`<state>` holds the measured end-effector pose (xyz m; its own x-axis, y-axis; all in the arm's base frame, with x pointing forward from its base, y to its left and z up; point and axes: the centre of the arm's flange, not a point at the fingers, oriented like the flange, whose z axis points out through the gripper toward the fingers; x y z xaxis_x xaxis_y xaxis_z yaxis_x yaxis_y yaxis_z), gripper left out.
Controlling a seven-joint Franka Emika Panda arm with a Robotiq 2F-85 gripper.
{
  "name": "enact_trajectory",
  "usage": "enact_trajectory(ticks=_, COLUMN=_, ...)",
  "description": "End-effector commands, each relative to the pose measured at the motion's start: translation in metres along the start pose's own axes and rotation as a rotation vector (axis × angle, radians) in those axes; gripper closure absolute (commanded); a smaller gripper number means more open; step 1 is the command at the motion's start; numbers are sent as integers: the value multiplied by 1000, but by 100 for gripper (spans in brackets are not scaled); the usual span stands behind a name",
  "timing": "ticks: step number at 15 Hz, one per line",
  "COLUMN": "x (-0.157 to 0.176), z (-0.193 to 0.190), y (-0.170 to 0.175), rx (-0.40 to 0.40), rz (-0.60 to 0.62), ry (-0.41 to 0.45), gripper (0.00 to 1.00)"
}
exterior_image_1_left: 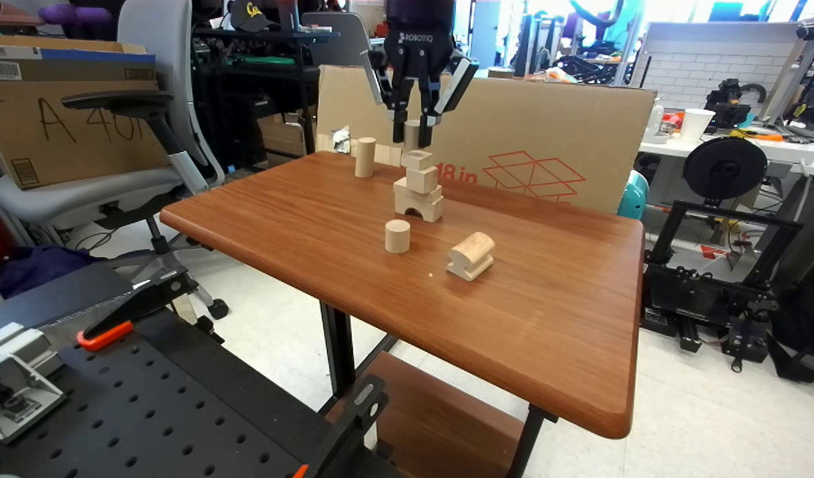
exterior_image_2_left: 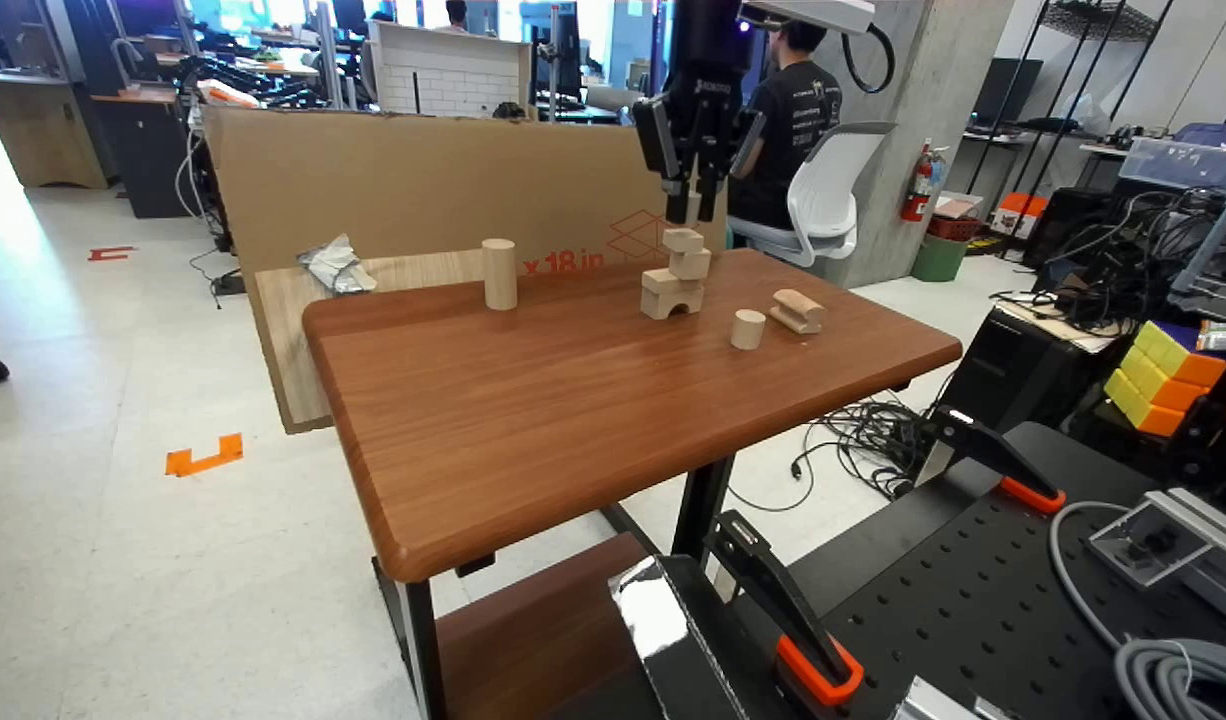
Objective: Put one cylindrical block on the pile of blocks at the center
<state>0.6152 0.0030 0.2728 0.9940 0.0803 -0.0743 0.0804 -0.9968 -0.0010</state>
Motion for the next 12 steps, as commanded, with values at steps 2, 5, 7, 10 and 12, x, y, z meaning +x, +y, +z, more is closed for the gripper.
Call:
enact_trajectory(ticks=2, x=9, z=2, y=6, rx=12, rz=14, ry=-14, gripper=92)
enact_trajectory(ticks=5, x=9, z=3, y=6, rx=7, rz=13, ry=-15, gripper=48)
enact_trajectory(ticks=7, x=9, z=3, y=5, rx=4, rz=12, ry=-14, gripper=35)
enact_trajectory(ticks=10, x=6, z=-8, y=4, rx=9, rz=7, ry=-4, gripper=13)
enact_trajectory(ticks=12, x=-2, z=-29, y=4, rx=26, rz=-3, ry=17, gripper=0)
